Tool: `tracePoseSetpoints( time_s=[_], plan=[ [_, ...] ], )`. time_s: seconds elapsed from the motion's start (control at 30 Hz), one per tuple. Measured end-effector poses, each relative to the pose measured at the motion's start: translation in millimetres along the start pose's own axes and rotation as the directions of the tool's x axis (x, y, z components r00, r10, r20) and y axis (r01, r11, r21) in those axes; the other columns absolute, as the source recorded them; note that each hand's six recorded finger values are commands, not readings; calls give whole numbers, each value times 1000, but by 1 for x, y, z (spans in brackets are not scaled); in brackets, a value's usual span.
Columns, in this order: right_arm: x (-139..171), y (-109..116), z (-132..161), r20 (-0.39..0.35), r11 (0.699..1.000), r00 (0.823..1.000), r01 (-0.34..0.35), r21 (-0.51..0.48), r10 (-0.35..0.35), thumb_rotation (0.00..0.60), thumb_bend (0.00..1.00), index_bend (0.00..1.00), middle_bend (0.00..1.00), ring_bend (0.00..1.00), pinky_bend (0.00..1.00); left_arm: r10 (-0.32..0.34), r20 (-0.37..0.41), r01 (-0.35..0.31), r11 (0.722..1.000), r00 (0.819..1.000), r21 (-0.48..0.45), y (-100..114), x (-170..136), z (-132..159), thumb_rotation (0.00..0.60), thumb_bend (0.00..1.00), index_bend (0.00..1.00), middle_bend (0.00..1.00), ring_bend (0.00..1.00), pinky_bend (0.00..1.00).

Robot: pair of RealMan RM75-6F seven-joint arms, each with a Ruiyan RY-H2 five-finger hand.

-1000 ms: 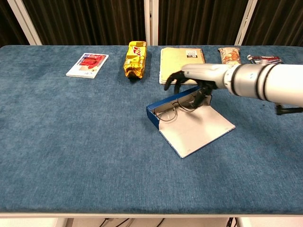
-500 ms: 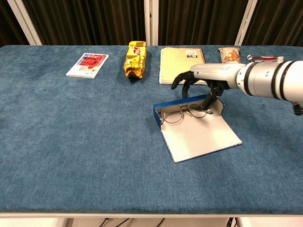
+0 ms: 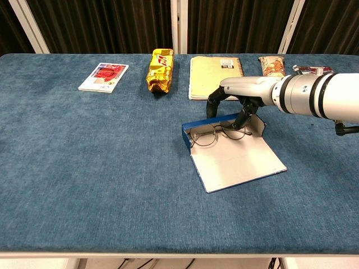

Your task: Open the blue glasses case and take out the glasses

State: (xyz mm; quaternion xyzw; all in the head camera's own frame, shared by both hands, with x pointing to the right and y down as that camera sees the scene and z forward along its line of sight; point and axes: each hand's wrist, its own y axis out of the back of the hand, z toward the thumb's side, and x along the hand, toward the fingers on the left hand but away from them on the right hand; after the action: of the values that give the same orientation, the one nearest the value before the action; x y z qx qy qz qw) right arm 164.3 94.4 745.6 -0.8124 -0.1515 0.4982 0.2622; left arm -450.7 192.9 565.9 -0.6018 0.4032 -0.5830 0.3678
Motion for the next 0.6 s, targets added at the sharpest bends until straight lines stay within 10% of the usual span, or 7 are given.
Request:
tracePoseSetpoints(
  time_s=[0.6],
  plan=[
    [-2, 11, 6, -9, 996, 996, 87, -24, -87, 600, 464, 620, 297, 0, 0, 0, 1, 0, 1000, 1000, -1, 0, 0, 0, 600, 579, 664, 645, 452, 441]
  ],
)
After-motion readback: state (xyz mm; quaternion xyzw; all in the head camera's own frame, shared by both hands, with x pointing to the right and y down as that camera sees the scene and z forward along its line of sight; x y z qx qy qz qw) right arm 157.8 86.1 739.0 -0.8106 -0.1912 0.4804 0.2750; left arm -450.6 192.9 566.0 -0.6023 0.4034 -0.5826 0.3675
